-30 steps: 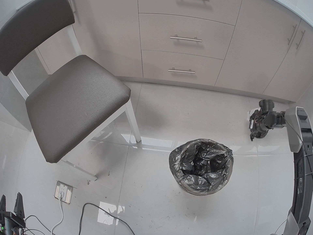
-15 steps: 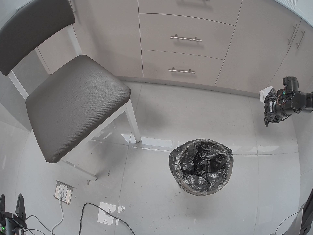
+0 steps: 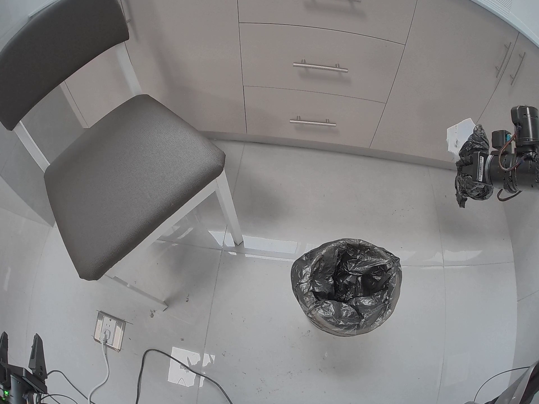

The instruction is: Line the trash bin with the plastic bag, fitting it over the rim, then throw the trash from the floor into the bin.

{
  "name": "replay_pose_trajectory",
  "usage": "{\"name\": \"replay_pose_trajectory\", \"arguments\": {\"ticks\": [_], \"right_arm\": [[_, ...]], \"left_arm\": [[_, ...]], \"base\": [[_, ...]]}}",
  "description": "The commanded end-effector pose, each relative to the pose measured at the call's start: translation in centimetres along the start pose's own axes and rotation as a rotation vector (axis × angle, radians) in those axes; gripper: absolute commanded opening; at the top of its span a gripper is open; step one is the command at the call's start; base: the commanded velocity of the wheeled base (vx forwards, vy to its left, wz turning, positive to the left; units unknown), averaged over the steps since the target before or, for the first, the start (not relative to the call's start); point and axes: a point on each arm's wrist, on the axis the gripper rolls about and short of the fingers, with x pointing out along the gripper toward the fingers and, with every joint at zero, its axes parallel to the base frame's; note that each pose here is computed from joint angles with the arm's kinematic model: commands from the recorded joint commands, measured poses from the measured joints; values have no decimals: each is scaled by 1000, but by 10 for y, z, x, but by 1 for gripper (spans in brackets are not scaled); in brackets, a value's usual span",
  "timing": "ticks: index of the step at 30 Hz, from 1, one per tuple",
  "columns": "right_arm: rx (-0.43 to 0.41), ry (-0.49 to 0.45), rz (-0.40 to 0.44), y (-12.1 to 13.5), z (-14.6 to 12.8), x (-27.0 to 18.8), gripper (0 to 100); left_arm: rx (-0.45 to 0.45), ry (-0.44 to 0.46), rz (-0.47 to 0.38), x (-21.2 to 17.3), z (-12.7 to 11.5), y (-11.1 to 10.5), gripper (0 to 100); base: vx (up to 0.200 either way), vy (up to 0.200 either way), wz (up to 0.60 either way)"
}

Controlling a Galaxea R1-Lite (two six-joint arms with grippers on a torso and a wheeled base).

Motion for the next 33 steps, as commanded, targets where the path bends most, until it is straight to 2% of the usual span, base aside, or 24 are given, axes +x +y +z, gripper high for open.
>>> {"name": "replay_pose_trajectory", "arguments": {"ticks": [1, 4, 9, 12, 17, 19, 20, 21, 22, 26, 29, 32, 33], "right_arm": [[-30, -59, 90, 31, -2, -45, 0], [-25, -53, 125, 41, -7, -51, 0], [-15, -18, 173, 54, -20, -55, 0], [-25, 7, 191, 59, -26, -53, 0], [-58, 99, 249, 76, -49, -43, 0], [-73, 126, 272, 84, -55, -40, 0], [-76, 131, 277, 86, -57, -40, 0], [-87, 151, 290, 91, -60, -36, 0], [-95, 160, 299, 95, -63, -35, 0], [-128, 208, 307, 110, -74, -25, 0], [-146, 237, 312, 117, -82, -18, 0], [-153, 249, 318, 121, -85, -16, 0], [-173, 287, 334, 130, -99, -5, 0]], "left_arm": [[4, 4, -2, 0, 0, 0, 100], [4, 5, 17, 0, 0, 0, 100], [18, -26, 168, -4, -1, -2, 100], [19, -34, 175, -5, -1, -2, 100], [49, -42, 141, -5, -1, -2, 100], [75, -96, 15, -9, -3, -1, 100], [76, -92, -19, -9, -3, -2, 100], [68, -85, -126, -10, -3, -4, 100], [54, -81, -162, -10, -2, -5, 100], [-74, -75, -157, -10, -3, -5, 100], [-106, -75, -93, -9, -3, -3, 100], [-105, -76, -85, -9, -4, -3, 100], [-101, -74, -84, -9, -4, -3, 100]], "base": [[0, 0, 0], [0, 0, 0], [0, 0, 0], [0, 0, 0], [0, 0, 0], [0, 0, 0], [0, 0, 0], [0, 0, 0], [0, 0, 0], [0, 0, 0], [0, 0, 0], [0, 0, 0], [0, 0, 0]]}}
